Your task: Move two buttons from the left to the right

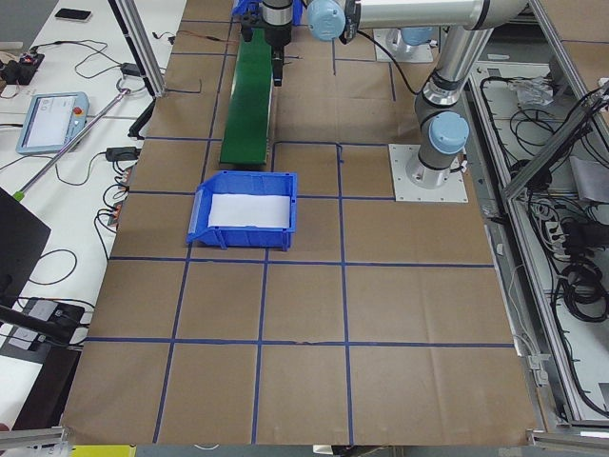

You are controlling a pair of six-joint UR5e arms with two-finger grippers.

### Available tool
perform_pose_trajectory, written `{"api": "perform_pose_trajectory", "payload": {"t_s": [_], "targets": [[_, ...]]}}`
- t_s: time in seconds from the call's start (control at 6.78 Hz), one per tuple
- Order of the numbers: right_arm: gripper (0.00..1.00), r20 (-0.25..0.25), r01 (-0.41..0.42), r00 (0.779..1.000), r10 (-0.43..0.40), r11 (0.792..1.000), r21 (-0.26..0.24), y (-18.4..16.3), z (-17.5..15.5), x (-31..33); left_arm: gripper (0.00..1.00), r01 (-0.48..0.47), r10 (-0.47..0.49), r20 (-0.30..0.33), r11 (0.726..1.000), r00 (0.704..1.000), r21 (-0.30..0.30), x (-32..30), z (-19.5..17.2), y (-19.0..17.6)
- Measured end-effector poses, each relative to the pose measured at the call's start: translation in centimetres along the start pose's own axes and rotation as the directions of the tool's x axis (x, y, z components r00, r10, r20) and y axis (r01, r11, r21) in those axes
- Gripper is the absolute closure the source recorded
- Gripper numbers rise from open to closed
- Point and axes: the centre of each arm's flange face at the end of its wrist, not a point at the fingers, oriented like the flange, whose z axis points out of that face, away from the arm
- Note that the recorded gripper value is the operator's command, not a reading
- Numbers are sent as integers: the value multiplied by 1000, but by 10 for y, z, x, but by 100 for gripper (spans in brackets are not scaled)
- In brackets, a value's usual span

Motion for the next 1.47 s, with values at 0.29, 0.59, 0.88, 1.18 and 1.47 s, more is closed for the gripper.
{"api": "perform_pose_trajectory", "payload": {"t_s": [0.29, 0.59, 0.88, 1.18, 1.47], "targets": [[0, 0, 7, 1000, -7, 1000, 5, 0, 0, -5, 0, 0, 0, 0, 1000, 1000, 0, 0, 0, 0], [0, -7, 28, 1000, -28, 1000, 11, 1, 0, -13, 0, 0, 0, -1, 1000, 1000, 0, 0, 0, 0], [0, -10, 34, 999, -34, 999, 12, 1, 0, -15, 0, -1, 1, -1, 1000, 1000, -1, 0, 1, 0], [0, -8, 35, 999, -35, 999, 2, 2, 3, -15, 0, -1, 1, -1, 1000, 1000, -3, 0, 1, 0], [0, -8, 38, 999, -38, 999, -1, 2, 4, -16, 0, -3, 3, 0, 1000, 1000, -5, 0, 2, 1]]}}
